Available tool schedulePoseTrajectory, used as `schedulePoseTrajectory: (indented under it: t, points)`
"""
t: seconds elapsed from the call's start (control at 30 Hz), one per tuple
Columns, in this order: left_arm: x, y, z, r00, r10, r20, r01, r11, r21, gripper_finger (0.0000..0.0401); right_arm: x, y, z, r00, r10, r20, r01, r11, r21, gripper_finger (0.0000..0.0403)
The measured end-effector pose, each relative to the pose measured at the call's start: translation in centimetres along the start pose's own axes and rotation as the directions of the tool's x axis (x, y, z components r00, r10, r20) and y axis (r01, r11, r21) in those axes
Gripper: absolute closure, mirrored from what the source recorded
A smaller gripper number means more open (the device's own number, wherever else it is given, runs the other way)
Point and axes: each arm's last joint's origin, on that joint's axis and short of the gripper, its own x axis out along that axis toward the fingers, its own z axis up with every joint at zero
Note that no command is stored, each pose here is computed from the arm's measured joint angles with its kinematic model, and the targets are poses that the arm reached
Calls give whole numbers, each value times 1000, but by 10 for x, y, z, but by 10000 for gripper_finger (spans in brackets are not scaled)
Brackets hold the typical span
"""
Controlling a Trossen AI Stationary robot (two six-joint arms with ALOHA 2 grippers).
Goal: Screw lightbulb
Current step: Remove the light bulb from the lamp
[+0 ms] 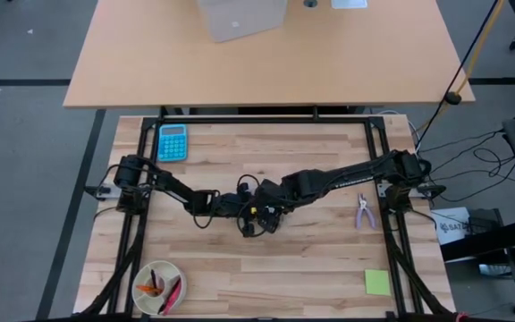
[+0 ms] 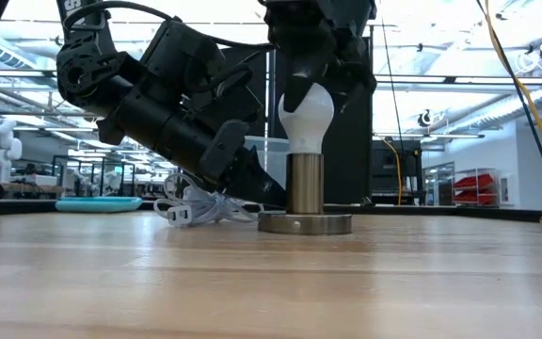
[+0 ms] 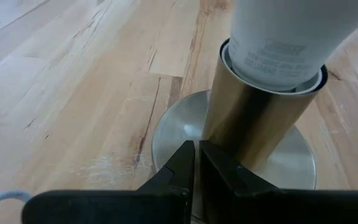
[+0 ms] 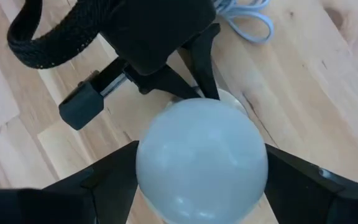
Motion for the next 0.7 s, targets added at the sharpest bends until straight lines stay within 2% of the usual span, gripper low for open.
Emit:
schedulePoseTrajectory:
  t: [0.13,0.3,0.4,0.53,0.7]
  points:
    - [0,0,0,1000,0,0,0,1000,0,373,0,0,0,1000,12,-6,-13,1000,-24,116]
    - [0,0,0,1000,0,0,0,1000,0,373,0,1,0,1000,20,-8,-21,988,-152,126]
    - [0,0,0,1000,0,0,0,1000,-1,373,0,1,0,1000,21,-10,-23,967,-253,126]
    - [0,0,0,1000,-8,0,8,1000,-3,373,-1,1,0,1000,23,-12,-26,895,-444,126]
    - [0,0,0,1000,-10,0,10,1000,-3,373,-1,1,0,999,35,-11,-34,757,-653,123]
